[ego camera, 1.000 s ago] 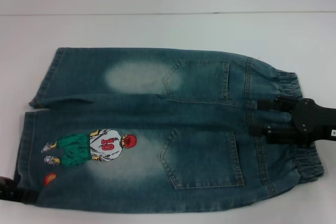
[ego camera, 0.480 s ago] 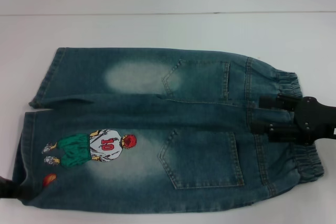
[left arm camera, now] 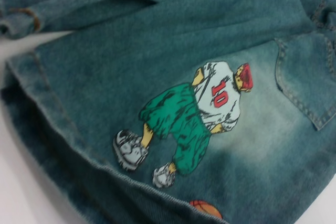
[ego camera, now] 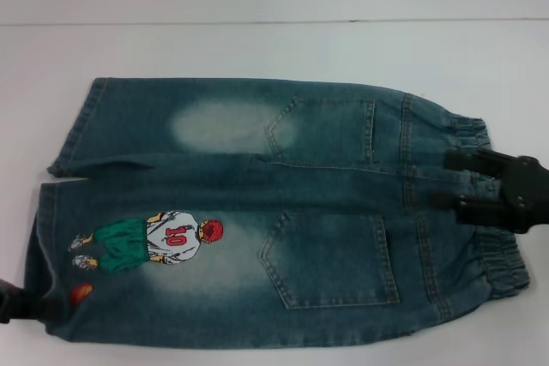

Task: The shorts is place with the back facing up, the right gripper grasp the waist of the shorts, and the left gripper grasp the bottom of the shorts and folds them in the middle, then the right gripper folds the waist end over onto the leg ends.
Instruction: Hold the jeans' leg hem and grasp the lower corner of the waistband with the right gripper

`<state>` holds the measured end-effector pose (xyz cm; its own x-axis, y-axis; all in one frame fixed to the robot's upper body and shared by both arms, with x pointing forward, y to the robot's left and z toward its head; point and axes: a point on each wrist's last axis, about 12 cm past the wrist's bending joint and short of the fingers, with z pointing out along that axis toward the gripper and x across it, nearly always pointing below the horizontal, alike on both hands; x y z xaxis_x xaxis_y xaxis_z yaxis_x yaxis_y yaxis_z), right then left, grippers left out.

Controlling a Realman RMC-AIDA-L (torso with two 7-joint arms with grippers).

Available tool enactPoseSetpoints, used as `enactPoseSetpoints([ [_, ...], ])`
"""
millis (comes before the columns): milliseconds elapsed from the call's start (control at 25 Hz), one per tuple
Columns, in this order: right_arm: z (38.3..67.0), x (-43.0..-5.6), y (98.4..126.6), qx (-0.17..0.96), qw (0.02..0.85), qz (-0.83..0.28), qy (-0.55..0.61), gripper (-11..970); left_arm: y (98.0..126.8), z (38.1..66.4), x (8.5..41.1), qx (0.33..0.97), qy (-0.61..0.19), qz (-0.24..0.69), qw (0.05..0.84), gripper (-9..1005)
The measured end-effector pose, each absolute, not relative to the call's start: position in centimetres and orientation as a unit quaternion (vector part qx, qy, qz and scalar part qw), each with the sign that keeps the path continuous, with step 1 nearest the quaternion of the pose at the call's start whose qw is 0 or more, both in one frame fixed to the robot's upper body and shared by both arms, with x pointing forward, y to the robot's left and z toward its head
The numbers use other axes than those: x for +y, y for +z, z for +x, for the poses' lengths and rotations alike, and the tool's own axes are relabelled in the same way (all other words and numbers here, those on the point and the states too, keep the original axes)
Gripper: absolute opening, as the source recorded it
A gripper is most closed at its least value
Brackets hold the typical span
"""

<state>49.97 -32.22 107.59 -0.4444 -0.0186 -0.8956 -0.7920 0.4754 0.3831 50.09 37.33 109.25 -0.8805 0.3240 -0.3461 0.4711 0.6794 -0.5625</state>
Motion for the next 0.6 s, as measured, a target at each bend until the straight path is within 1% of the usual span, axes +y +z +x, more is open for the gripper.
enactPoseSetpoints([
  [200,48.1,-33.9,106.7,0.745,0.465,-0.227,0.422,944,109.4,50.6,36.6,0.905,-0.342,0.224,0.114,3],
  [600,42.7,-37.0,104.0,0.78,0.465,-0.114,0.402,945,109.1,51.0,35.1,0.896,-0.363,0.232,0.108,2],
])
